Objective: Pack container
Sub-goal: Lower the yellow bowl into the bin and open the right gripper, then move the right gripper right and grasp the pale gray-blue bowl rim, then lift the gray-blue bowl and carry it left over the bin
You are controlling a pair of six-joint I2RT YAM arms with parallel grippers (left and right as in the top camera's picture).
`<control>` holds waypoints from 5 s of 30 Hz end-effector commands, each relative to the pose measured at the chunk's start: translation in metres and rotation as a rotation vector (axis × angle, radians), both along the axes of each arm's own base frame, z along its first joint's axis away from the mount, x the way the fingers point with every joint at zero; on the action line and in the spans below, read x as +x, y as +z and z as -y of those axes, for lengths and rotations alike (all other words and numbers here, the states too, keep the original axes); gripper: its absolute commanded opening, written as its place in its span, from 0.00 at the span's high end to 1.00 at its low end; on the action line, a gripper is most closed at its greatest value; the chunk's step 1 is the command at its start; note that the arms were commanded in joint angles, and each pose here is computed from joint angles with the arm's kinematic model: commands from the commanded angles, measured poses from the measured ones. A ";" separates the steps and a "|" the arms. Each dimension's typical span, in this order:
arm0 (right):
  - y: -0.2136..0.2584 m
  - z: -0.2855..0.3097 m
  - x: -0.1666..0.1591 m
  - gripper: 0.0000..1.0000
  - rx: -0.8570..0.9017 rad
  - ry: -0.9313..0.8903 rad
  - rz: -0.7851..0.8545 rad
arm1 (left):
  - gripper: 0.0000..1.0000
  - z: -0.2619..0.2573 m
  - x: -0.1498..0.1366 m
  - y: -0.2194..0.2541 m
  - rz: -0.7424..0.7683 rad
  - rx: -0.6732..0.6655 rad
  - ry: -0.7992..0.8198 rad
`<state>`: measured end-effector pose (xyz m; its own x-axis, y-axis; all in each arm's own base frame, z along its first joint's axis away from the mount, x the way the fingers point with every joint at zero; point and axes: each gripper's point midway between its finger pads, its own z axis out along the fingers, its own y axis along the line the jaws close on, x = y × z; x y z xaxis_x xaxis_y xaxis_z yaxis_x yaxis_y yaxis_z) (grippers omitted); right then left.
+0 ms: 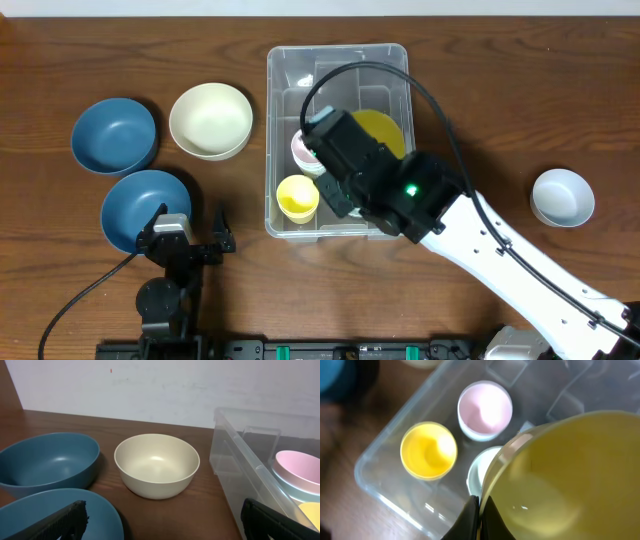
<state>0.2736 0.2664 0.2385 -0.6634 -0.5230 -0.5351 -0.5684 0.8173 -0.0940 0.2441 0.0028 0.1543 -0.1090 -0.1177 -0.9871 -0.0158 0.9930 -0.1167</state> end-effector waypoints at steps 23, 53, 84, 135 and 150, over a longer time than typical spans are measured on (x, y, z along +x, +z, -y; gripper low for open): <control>-0.096 0.002 -0.008 0.99 -0.036 -0.028 -0.078 | 0.02 0.003 0.000 -0.016 -0.040 0.011 -0.016; -0.021 0.185 0.040 0.49 -0.047 -0.628 0.114 | 0.02 0.003 0.000 -0.016 -0.040 0.011 -0.016; -0.196 0.397 0.036 0.39 -0.214 -1.311 -0.446 | 0.02 0.003 0.000 -0.016 -0.040 0.011 -0.016; -0.090 0.214 0.091 0.96 0.028 -0.553 -0.094 | 0.02 0.003 0.000 -0.016 -0.040 0.011 -0.016; -0.040 0.060 0.046 0.97 0.048 -0.128 0.044 | 0.02 0.003 0.000 -0.016 -0.040 0.011 -0.016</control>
